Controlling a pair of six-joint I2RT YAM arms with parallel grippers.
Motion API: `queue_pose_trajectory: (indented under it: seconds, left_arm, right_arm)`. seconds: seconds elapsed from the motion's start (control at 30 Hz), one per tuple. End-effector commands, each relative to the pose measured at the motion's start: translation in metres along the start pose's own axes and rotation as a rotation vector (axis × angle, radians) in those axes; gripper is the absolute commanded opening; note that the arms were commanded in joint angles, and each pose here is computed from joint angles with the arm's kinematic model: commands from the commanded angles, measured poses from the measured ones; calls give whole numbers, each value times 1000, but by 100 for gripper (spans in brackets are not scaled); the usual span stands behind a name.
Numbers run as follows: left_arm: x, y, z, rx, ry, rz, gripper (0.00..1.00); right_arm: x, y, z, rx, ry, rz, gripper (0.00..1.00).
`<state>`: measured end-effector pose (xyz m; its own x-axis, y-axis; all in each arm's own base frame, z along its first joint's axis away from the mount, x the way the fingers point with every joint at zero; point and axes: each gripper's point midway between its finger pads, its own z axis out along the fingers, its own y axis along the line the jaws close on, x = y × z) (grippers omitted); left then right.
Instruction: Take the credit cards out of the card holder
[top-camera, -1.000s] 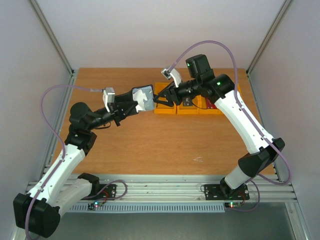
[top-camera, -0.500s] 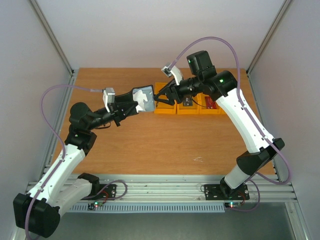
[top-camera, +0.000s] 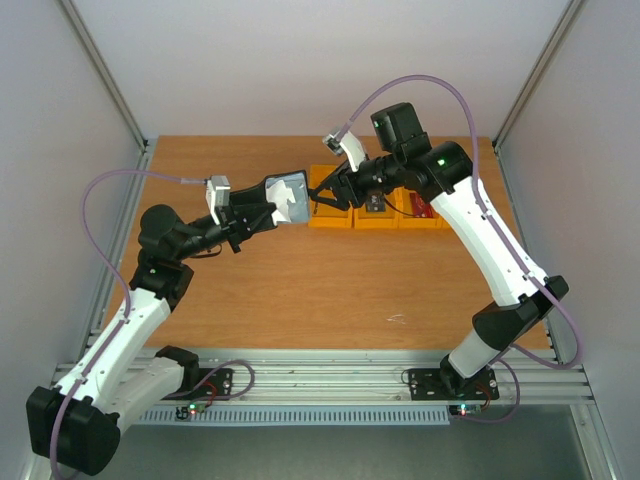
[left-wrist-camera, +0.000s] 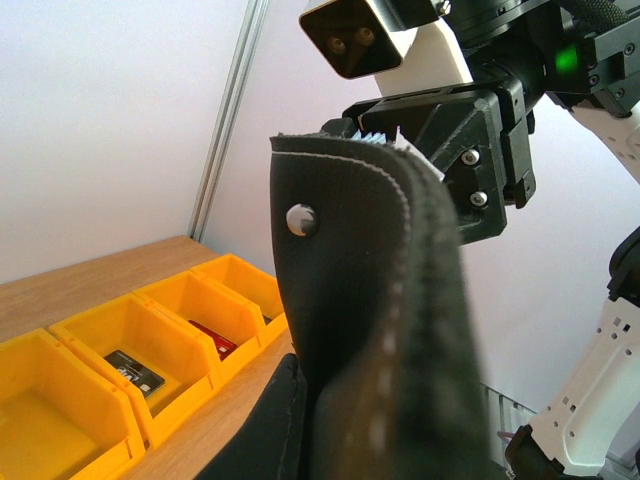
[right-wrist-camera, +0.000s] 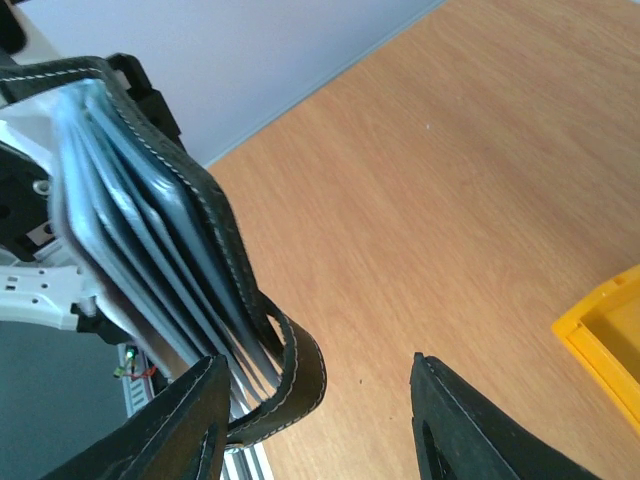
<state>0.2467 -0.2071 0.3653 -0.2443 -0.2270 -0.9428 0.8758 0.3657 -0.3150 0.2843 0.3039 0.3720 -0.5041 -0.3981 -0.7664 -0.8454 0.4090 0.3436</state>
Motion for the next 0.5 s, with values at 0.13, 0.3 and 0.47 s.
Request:
queue_pose_trajectory:
  seconds: [0.13, 0.3, 0.47]
  left_arm:
    - [-22, -18, 0, 52, -57, 94, 0]
    - [-21, -17, 1, 51, -53, 91, 0]
    - [-20, -17, 2, 55, -50, 89, 0]
  right_arm:
    - [2, 14, 8, -61, 31, -6, 55]
    - [1, 34, 10, -170, 31, -12, 61]
    - [-1, 49, 14, -226, 29, -23, 66]
